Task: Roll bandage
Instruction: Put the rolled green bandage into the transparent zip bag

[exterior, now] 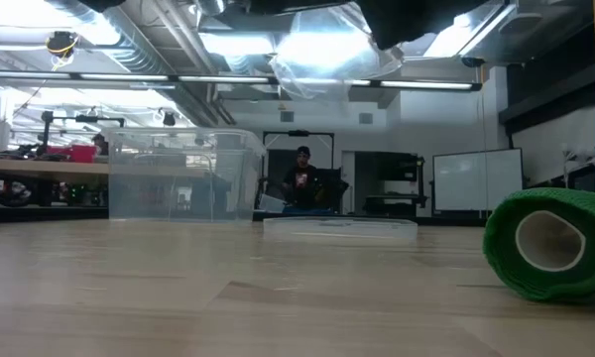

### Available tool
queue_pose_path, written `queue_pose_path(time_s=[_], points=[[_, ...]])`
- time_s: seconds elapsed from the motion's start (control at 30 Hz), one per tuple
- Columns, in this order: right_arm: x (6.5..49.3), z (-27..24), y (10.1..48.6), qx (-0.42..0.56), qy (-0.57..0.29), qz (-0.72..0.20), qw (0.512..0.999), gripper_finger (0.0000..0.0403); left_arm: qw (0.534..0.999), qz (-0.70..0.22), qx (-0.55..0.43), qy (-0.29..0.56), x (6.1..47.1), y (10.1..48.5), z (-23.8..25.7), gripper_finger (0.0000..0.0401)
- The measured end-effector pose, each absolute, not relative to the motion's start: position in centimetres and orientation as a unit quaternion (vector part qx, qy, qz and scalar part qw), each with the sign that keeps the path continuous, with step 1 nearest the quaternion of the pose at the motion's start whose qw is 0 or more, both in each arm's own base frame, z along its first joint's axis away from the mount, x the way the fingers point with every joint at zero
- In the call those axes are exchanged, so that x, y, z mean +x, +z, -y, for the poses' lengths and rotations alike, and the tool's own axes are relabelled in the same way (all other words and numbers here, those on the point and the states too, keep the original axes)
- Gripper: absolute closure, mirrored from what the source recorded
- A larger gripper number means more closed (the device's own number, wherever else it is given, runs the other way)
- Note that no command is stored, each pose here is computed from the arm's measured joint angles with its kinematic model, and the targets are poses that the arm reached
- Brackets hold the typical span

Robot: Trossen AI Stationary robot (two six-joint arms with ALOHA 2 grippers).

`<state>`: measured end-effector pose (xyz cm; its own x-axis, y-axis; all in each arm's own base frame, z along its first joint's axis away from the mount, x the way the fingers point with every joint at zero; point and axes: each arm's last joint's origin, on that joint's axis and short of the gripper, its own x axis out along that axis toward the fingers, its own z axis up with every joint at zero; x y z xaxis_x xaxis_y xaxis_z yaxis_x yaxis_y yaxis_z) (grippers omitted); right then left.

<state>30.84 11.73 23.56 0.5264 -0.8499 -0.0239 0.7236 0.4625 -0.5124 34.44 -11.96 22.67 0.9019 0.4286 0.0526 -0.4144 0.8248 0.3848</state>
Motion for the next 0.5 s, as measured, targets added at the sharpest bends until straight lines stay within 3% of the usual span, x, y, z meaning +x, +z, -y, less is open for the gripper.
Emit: queue_pose_path(time_s=[0.23,0.5], points=[[31.0,-11.9,23.5,-0.206,-0.428,-0.127,0.871,0.0399,0.955,-0.023,0.158,0.249,34.7,22.5,11.0,0.0344],[30.6,-11.6,23.6,-0.263,-0.503,-0.165,0.806,0.0398,0.971,-0.061,-0.038,0.226,34.0,20.2,12.6,0.0342]])
